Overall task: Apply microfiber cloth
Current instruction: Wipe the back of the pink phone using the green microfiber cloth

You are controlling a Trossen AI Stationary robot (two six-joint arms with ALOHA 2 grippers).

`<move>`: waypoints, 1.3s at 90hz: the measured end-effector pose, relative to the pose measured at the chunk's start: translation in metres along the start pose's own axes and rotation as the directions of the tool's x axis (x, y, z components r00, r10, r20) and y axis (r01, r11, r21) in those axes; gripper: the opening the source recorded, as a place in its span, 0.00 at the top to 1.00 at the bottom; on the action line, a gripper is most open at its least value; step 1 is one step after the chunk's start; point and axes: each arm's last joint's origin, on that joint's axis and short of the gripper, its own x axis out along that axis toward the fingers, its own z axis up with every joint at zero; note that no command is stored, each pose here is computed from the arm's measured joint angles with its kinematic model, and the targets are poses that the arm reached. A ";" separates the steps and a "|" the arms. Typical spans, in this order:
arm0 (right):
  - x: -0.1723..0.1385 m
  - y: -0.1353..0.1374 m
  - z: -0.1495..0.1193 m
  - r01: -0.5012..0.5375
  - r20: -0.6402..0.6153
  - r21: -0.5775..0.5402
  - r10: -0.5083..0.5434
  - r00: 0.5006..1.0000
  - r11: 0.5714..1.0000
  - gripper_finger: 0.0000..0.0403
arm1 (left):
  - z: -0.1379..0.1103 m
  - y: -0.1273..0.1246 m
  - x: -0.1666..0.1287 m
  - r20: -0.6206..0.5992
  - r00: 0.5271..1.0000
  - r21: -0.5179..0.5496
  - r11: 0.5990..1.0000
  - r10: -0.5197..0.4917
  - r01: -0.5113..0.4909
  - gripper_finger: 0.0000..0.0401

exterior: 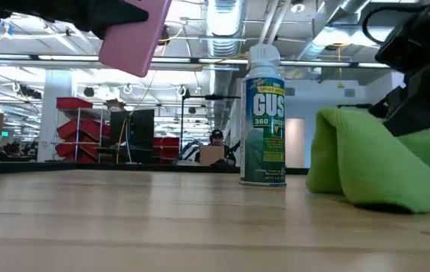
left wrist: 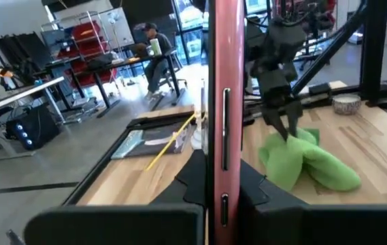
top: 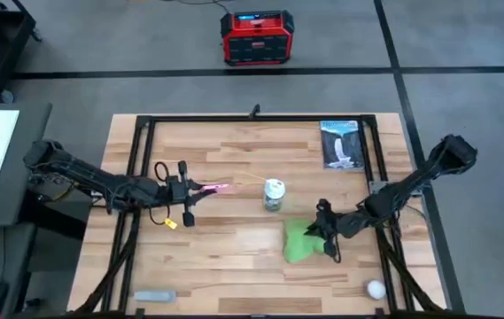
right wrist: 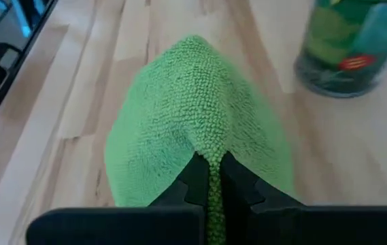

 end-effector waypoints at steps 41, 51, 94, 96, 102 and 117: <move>0.022 -0.023 -0.027 -0.103 0.057 0.081 0.098 0.994 0.991 1.00 | -0.020 0.000 -0.006 -0.007 1.000 -0.052 0.999 0.017 -0.017 1.00; 0.015 -0.027 -0.029 -0.141 0.137 0.037 0.135 0.981 0.989 1.00 | -0.031 0.002 -0.012 0.017 1.000 -0.074 0.997 0.022 -0.021 1.00; 0.011 -0.065 -0.001 -0.180 0.295 -0.118 0.207 0.933 0.977 1.00 | -0.065 0.004 -0.029 0.056 0.998 -0.094 0.995 -0.008 0.013 1.00; 0.011 -0.066 -0.001 -0.185 0.290 -0.109 0.209 0.934 0.977 1.00 | -0.065 0.004 -0.029 0.057 0.998 -0.096 0.995 -0.008 0.014 1.00; 0.012 -0.070 -0.002 -0.200 0.270 -0.069 0.212 0.939 0.977 1.00 | -0.067 0.004 -0.030 0.053 0.999 -0.103 0.995 -0.009 0.015 1.00; 0.013 -0.067 -0.003 -0.220 0.246 -0.037 0.222 0.944 0.975 0.89 | -0.067 0.004 -0.030 0.053 0.999 -0.106 0.994 -0.015 0.021 1.00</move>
